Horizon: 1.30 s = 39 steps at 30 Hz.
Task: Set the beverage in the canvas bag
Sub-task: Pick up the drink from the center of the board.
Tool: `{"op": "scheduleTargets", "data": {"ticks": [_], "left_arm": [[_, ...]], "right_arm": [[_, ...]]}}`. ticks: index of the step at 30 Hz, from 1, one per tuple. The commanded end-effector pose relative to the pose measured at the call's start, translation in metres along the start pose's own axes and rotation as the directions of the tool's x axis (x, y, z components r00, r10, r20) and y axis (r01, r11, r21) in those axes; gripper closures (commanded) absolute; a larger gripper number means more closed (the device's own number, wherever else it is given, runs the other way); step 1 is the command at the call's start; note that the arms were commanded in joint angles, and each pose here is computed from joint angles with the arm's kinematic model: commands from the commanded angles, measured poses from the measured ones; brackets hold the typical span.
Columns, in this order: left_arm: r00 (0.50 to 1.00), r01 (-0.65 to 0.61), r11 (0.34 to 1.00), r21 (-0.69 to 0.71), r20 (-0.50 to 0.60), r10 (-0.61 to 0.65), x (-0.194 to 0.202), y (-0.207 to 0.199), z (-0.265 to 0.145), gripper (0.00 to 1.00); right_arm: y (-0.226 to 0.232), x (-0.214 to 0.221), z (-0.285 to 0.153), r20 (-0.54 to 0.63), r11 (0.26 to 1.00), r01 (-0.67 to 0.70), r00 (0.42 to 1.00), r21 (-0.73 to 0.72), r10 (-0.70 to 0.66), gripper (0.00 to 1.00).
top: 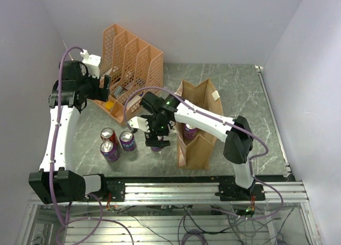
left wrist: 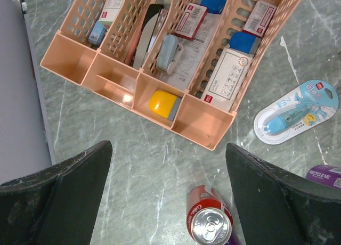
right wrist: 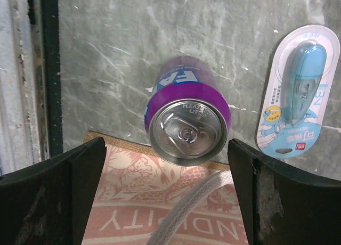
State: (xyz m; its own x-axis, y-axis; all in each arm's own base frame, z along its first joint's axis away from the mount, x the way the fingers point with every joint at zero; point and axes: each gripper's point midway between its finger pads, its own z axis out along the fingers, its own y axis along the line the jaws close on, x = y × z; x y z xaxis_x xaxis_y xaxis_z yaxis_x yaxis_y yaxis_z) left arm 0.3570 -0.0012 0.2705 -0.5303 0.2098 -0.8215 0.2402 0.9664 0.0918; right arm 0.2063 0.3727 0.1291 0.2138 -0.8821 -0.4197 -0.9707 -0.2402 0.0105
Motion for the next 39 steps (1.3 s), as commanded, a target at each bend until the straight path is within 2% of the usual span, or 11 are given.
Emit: {"op": "scheduleTargets", "data": {"ticks": [1,8,14,18,25,31,35,39], "left_arm": [[0.999,0.033,0.999,0.041,0.041,-0.035,-0.009,-0.006,-0.009,0.03],[0.998,0.039,0.998,0.048,0.043,-0.041,-0.006,-0.006,-0.008,0.03],[0.998,0.042,0.997,0.057,0.042,-0.045,-0.003,-0.007,-0.007,0.03],[0.998,0.043,0.996,0.075,0.046,-0.046,-0.004,-0.010,-0.005,0.03],[0.997,0.014,0.988,0.155,0.072,-0.025,-0.011,-0.022,-0.004,0.02],[0.990,-0.041,0.971,0.236,0.144,0.006,-0.025,-0.040,-0.004,0.04],[0.978,-0.103,0.950,0.296,0.207,0.041,-0.040,-0.061,-0.004,0.05],[0.953,-0.185,0.912,0.366,0.295,0.074,-0.060,-0.087,-0.006,0.06]], "right_arm": [[-0.011,0.008,0.010,-0.048,0.998,0.003,0.999,0.061,0.000,0.03],[-0.015,0.015,0.030,-0.061,0.998,-0.027,0.998,0.063,0.031,0.03],[-0.013,0.019,0.049,-0.055,0.998,-0.056,0.997,0.039,0.058,0.11],[-0.015,0.020,0.052,-0.057,0.997,-0.059,0.996,0.048,0.062,0.22],[-0.019,-0.004,0.026,0.022,0.996,-0.048,0.999,0.076,0.047,0.51],[-0.022,-0.065,-0.064,0.238,0.989,-0.053,0.971,0.138,0.019,0.70],[-0.015,-0.087,-0.138,0.367,0.980,-0.075,0.930,0.187,0.002,0.74],[-0.008,-0.082,-0.202,0.429,0.949,-0.124,0.903,0.291,-0.014,0.76]]}}
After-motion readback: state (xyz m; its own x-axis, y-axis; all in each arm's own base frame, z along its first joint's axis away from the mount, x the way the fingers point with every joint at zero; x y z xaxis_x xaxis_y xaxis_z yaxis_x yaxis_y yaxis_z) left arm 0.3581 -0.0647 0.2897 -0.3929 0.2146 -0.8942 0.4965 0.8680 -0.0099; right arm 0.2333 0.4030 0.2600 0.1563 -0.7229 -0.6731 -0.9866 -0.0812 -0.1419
